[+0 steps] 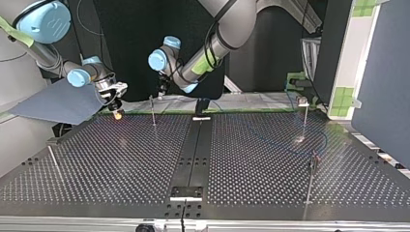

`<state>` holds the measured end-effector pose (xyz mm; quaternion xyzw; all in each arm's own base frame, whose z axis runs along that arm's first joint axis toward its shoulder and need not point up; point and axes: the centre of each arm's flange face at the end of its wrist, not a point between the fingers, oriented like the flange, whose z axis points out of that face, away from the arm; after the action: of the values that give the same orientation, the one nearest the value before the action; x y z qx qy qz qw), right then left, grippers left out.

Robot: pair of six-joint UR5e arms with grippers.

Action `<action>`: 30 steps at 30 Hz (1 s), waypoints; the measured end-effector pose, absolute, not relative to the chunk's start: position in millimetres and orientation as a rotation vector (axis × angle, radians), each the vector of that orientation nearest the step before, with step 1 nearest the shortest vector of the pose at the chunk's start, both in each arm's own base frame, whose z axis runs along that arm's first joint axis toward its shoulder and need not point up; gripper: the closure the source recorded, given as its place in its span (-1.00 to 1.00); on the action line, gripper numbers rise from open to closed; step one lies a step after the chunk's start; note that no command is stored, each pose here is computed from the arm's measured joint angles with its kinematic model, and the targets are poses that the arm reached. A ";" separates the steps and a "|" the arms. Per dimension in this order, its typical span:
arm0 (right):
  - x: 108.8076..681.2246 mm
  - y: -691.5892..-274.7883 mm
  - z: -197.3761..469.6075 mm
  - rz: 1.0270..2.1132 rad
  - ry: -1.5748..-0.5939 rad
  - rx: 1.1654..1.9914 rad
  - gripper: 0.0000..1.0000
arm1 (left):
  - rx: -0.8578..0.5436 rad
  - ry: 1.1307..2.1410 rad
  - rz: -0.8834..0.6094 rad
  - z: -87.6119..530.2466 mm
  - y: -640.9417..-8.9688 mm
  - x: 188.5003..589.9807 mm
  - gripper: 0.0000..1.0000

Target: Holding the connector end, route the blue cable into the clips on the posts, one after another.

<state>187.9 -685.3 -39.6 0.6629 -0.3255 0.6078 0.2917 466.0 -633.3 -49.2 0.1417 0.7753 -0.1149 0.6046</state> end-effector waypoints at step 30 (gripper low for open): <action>187.9 -685.4 -39.5 1.623 -0.871 1.765 1.00 | 0.382 1.772 -0.281 -36.8 -647.9 452.5 -1.00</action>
<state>187.9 -685.4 -39.5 0.6620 -0.3265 0.6087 0.2909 452.5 -647.9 -36.8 0.1651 0.7668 -0.1218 0.6082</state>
